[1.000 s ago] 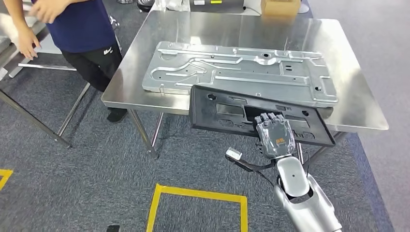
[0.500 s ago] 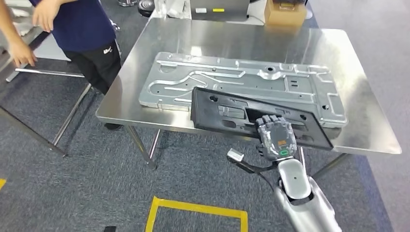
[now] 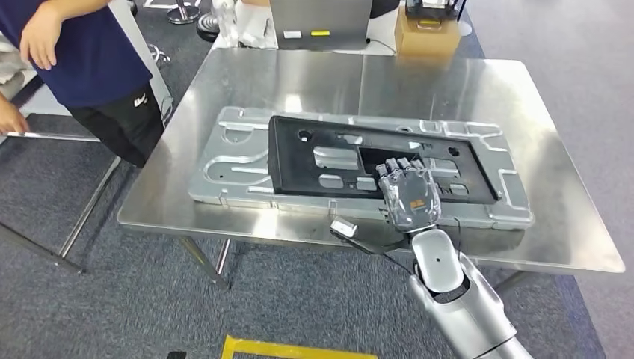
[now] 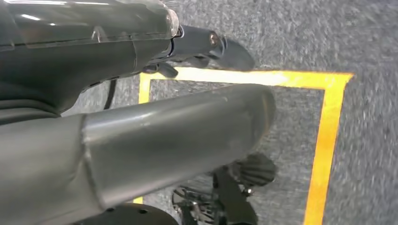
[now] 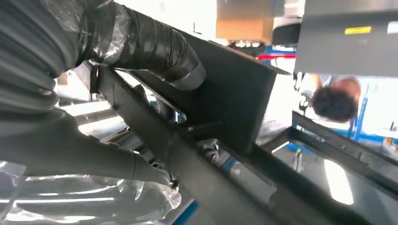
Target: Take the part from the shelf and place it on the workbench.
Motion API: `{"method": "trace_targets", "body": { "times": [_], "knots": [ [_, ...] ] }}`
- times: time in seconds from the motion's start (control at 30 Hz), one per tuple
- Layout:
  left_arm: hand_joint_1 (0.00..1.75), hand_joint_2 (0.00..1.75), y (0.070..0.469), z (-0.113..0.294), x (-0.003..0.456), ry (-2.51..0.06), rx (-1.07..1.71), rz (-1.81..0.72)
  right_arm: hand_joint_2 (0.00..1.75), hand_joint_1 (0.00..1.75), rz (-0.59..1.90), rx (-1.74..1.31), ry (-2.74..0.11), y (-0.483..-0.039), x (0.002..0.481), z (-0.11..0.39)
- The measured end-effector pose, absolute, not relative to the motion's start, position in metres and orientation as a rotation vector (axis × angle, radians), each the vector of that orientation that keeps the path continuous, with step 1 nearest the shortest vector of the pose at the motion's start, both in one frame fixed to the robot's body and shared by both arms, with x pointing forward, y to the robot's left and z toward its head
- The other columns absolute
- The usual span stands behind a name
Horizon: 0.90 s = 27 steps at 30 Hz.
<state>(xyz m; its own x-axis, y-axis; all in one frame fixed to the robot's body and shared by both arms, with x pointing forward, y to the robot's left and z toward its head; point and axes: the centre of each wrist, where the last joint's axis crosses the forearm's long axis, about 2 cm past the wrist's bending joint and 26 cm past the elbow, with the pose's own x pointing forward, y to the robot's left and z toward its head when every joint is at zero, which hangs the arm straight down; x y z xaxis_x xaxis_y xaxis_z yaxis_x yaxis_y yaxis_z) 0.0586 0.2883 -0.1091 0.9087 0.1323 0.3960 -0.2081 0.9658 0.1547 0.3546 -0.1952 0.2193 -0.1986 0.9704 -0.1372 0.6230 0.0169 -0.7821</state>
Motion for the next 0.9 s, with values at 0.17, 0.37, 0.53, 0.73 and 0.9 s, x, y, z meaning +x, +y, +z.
{"method": "trace_targets", "body": {
  "times": [0.17, 0.37, 0.53, 0.73, 0.9],
  "knots": [
    [0.00, 0.00, 0.286, -0.108, 0.064, -0.402, 0.194, 0.178, 1.75, 1.75, 1.034, -1.648, -1.893, -0.189, 0.363, 0.237],
    [0.00, 0.00, 0.286, -0.108, 0.064, -0.406, 0.197, 0.179, 1.75, 1.75, 1.089, -1.636, -1.880, -0.188, 0.365, 0.235],
    [0.00, 0.00, 0.283, -0.108, 0.066, -0.414, 0.193, 0.184, 1.75, 1.75, 1.130, -1.605, -1.808, -0.197, 0.367, 0.218],
    [0.00, 0.00, 0.284, -0.108, 0.065, -0.419, 0.195, 0.187, 1.75, 1.75, 1.133, -1.585, -1.712, -0.215, 0.372, 0.200],
    [0.00, 0.00, 0.284, -0.108, 0.063, -0.415, 0.195, 0.191, 1.75, 1.75, 1.170, -1.530, -1.623, -0.224, 0.369, 0.176]
  ]
}}
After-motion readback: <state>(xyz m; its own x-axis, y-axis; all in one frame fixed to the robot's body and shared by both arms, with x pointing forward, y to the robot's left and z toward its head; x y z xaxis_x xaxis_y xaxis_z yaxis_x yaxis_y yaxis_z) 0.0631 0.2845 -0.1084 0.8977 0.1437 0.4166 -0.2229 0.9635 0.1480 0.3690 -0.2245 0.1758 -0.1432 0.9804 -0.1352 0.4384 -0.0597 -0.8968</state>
